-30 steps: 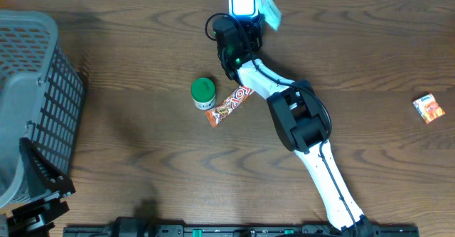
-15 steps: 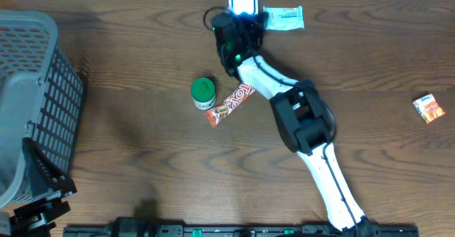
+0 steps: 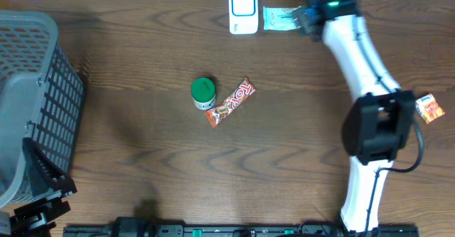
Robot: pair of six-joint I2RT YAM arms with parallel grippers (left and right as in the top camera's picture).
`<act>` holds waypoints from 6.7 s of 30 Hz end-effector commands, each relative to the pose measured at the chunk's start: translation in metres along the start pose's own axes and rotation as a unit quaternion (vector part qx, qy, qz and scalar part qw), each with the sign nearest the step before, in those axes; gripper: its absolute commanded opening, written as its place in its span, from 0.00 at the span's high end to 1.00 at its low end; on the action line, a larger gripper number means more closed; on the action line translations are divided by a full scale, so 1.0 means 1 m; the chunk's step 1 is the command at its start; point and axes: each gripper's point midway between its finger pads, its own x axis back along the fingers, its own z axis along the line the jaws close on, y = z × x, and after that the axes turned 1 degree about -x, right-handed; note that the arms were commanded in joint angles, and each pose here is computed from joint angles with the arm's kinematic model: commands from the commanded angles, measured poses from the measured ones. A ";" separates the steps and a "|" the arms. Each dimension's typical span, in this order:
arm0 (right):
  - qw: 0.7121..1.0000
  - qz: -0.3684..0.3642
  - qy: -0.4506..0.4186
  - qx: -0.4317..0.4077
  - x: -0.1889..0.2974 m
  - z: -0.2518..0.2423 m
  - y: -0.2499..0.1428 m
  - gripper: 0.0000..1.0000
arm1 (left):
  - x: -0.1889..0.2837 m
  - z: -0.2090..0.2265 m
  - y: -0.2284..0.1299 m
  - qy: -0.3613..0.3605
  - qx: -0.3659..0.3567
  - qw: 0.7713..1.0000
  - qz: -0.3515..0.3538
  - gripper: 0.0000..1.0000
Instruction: Scan the item barcode
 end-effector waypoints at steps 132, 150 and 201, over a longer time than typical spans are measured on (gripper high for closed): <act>0.948 0.247 0.177 -0.091 0.152 0.174 -0.126 0.01 | -0.004 -0.002 0.000 0.000 0.000 1.000 -0.001 0.11; 0.981 0.122 0.128 0.082 0.132 0.337 -0.191 0.01 | -0.004 -0.002 0.000 0.000 0.000 1.000 -0.001 0.11; 0.764 0.102 0.633 -0.070 0.274 0.205 -0.111 0.99 | -0.004 -0.002 -0.002 0.000 -0.001 1.000 0.003 0.11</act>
